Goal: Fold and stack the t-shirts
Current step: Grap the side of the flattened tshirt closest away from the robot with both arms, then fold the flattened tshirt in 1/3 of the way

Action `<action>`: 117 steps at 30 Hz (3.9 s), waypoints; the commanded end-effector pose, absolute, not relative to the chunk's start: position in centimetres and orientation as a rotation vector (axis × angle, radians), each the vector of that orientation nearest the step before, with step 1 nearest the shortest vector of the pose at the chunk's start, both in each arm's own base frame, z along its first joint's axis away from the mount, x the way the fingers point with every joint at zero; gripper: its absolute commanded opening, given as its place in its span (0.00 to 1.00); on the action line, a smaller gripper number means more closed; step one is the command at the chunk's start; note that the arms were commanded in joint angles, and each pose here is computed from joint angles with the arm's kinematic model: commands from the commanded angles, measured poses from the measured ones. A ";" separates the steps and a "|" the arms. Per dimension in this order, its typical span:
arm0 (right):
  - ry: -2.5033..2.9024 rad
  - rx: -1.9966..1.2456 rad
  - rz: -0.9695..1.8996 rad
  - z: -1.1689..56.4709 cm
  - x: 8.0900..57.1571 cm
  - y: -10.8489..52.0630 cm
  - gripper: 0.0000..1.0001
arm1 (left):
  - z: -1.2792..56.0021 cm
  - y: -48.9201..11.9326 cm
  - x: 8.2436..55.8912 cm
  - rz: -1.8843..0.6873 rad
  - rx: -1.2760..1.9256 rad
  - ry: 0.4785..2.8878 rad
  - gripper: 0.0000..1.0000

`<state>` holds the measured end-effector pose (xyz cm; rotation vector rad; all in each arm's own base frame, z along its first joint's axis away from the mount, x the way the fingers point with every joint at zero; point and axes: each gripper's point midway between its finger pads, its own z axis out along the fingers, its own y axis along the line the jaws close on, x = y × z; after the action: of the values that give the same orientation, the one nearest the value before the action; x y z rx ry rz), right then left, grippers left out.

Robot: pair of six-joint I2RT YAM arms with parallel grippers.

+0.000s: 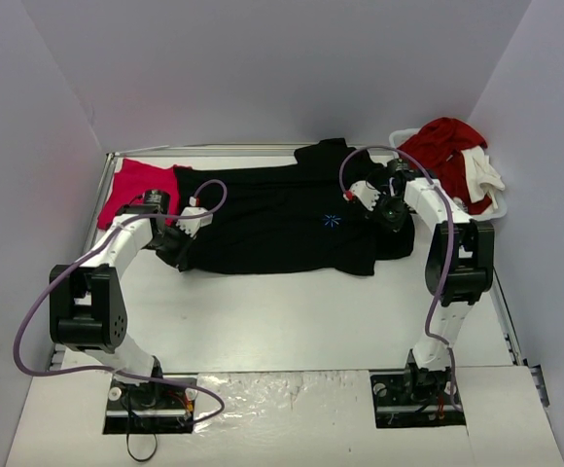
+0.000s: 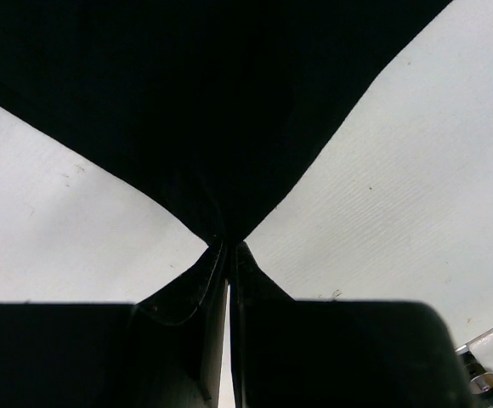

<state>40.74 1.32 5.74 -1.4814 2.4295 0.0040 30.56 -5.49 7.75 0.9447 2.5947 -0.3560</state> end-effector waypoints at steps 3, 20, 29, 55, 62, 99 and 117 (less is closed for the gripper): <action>2.475 -1.445 -0.028 8.1 39.5 0.5 0.00 | 9.3 -5.7 30.1 -0.371 0.959 2.543 0.02; 2.573 -1.504 0.155 15.5 25.5 0.1 0.00 | 14.9 -5.7 25.0 -0.364 1.164 2.397 0.02; 2.521 -1.416 0.014 18.3 19.6 -0.5 0.00 | 15.3 -4.5 20.3 -0.272 1.277 2.324 0.02; 2.406 -1.359 0.126 20.3 26.9 2.1 0.00 | 15.8 -5.2 23.7 -0.341 1.142 2.300 0.02; 2.422 -1.336 0.145 19.9 32.2 2.4 0.00 | 16.0 -3.4 27.0 -0.300 1.081 2.336 0.02; 2.484 -1.007 0.059 11.5 51.5 2.4 0.50 | 12.2 -2.2 37.3 -0.331 0.992 2.397 0.91; 2.605 -1.372 0.470 8.2 38.5 7.8 0.51 | 16.1 0.5 35.5 -0.100 0.746 2.362 0.94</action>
<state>42.44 6.35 8.46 -1.2474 2.5577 0.3411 35.18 -0.43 14.92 0.8318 2.3758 -0.1559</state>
